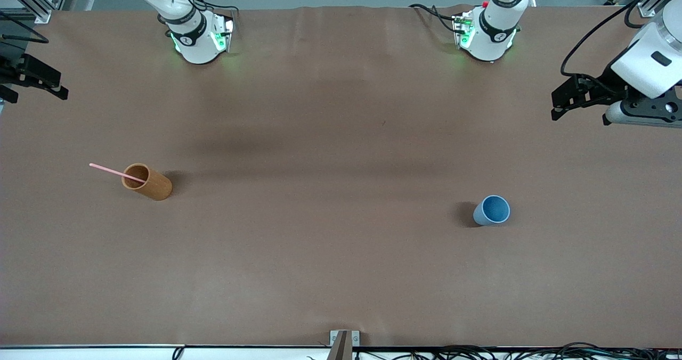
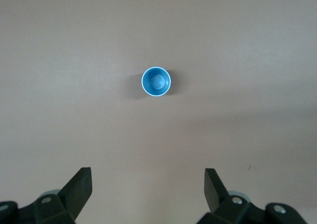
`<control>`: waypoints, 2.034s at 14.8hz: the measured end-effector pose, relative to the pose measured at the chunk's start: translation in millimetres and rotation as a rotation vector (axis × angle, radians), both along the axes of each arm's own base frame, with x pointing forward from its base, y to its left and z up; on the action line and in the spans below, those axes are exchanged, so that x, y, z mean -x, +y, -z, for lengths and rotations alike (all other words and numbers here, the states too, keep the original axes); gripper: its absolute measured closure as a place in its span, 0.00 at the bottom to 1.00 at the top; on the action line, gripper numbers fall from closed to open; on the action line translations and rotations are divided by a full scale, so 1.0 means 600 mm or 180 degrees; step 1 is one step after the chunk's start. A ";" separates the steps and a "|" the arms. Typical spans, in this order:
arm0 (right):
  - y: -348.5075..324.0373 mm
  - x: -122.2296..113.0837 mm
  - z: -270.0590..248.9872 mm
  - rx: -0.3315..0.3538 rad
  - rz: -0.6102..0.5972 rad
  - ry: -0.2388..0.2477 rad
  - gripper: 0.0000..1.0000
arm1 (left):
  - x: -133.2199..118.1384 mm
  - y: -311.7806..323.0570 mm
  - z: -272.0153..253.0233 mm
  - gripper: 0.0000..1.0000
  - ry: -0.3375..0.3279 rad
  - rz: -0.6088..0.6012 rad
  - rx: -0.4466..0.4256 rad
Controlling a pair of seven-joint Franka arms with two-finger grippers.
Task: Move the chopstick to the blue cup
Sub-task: 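Move the left gripper out toward the blue cup, then lower the left gripper around the blue cup while the right gripper reaches the chopstick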
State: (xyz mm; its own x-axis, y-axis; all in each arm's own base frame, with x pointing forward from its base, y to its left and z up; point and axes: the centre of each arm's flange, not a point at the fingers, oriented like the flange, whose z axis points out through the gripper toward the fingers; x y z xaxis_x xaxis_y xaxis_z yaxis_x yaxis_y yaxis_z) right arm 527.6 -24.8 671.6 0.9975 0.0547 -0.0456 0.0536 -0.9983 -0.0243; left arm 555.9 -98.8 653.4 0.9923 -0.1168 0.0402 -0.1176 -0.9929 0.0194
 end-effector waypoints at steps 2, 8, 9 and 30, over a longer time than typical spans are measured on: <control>0.000 0.000 0.000 0.0000 0.0000 0.0001 0.00 | 0.000 0.000 0.000 0.00 -0.0001 -0.0001 0.0000; -0.001 -0.001 0.002 0.0000 0.0003 0.0008 0.00 | -0.003 0.000 0.006 0.00 0.0020 -0.0004 -0.0002; -0.004 -0.001 0.003 0.0000 0.0013 0.0011 0.00 | -0.007 0.000 0.013 0.00 0.0045 -0.0006 -0.0005; -0.244 -0.009 0.304 -0.0554 0.0589 -0.0085 0.11 | -0.150 0.046 0.679 0.14 0.0043 -0.0264 0.0064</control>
